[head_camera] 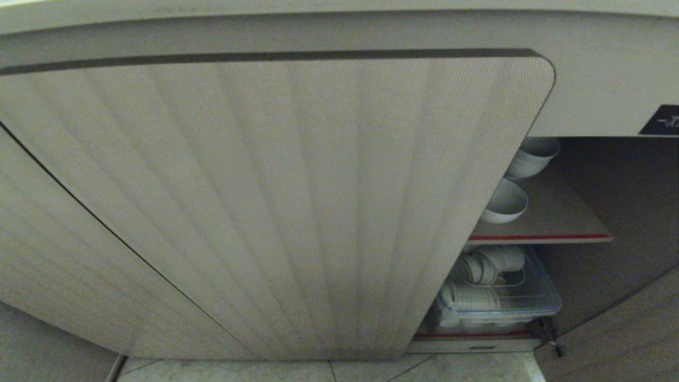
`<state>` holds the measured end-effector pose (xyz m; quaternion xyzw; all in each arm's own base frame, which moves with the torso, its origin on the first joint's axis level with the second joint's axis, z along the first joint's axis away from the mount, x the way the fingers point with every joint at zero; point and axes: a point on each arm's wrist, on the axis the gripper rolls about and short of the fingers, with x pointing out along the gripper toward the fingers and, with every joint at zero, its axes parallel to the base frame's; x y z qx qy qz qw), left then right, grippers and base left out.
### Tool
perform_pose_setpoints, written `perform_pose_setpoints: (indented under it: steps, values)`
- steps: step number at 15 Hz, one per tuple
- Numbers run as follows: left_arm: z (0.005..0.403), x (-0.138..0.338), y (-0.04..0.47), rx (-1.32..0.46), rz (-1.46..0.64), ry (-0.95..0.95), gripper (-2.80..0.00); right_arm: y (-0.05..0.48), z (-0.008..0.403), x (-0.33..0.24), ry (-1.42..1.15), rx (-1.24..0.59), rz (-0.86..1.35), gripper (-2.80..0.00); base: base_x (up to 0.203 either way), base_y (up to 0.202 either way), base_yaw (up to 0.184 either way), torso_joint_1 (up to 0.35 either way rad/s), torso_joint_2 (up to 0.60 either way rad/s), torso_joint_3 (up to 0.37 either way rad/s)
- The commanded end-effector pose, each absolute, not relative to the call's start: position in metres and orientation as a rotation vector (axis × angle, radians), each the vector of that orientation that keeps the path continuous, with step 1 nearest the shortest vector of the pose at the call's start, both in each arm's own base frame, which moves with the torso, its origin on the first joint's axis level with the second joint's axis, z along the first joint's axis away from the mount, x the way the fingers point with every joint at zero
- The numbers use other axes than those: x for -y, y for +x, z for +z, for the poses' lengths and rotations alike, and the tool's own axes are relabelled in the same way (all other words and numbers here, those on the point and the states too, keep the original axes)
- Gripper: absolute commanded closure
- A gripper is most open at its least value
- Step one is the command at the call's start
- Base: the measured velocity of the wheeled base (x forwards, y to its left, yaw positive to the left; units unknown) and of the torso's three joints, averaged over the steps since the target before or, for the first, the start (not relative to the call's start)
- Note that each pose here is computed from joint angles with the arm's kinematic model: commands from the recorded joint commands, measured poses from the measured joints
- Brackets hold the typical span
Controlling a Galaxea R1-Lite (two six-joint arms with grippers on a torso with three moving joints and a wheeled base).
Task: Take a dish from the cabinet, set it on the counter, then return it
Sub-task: Close the cabinet door
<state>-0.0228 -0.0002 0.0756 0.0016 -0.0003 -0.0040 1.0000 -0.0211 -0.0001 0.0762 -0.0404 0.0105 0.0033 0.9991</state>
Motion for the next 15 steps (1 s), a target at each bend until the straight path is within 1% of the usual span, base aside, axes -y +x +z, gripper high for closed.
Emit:
perform_pose_setpoints:
  steps: [1,15]
  values:
    - [0.0756,0.0002,-0.0228,0.002,-0.008,0.003,0.00,-0.0228,0.0756,0.0001,-0.077,0.002,0.006,0.00,0.000,0.000,0.000,0.000,0.00,0.000]
    - [0.0756,0.0002,-0.0228,0.002,-0.008,0.003,0.00,-0.0228,0.0756,0.0002,-0.080,0.002,0.003,0.00,0.000,0.000,0.000,0.000,0.00,0.000]
